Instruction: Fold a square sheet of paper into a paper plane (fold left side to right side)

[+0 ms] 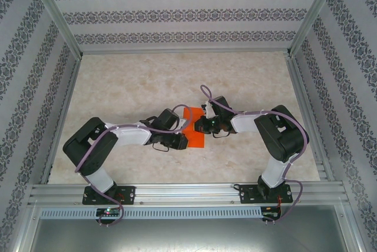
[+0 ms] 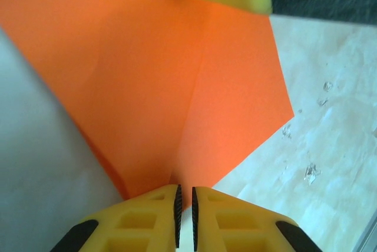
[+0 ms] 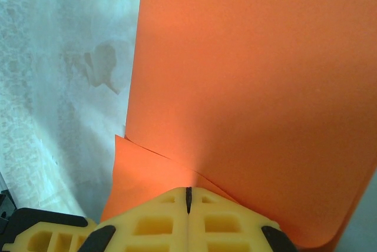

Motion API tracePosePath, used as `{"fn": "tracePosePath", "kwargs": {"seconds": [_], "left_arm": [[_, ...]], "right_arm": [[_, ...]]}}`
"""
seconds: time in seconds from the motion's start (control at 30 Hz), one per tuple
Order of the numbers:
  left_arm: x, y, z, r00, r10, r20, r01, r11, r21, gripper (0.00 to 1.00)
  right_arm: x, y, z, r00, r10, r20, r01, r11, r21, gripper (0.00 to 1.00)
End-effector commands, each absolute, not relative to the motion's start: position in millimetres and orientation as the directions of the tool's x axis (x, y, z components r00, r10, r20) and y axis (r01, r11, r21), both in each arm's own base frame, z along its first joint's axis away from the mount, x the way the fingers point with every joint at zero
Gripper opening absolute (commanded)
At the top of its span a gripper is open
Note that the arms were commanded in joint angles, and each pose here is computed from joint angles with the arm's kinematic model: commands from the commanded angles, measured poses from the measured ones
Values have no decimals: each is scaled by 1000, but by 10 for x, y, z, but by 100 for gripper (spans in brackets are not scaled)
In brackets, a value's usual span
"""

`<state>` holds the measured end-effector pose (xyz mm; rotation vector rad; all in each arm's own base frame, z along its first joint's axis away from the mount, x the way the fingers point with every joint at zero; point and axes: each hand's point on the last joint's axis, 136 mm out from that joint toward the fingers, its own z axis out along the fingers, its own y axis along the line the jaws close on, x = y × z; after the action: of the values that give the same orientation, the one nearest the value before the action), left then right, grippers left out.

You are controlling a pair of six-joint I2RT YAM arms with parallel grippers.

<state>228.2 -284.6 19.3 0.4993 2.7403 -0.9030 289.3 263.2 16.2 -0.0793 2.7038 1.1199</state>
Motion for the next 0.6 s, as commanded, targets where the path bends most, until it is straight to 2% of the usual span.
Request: {"fn": "tracePosePath", "kwargs": {"seconds": [0.0,0.17,0.33,0.57], "left_arm": [[2190,-2633,124,-944,213,-253,317,798,-513,16],[2239,-2559,305,-942,167,-290,305,785,-539,15],[2336,-2712,608,-921,148,-360,351,715,-605,15],[2405,-2890,515,-929,170,-330,353,677,-646,15]], "right_arm": [[2767,2475,-39,-986,25,-164,-84,775,627,0],[2766,2477,-35,-986,24,-165,-86,775,626,0],[2769,2485,-19,-986,26,-165,-85,772,629,0],[2763,2479,-16,-986,24,-166,-87,774,627,0]]}}
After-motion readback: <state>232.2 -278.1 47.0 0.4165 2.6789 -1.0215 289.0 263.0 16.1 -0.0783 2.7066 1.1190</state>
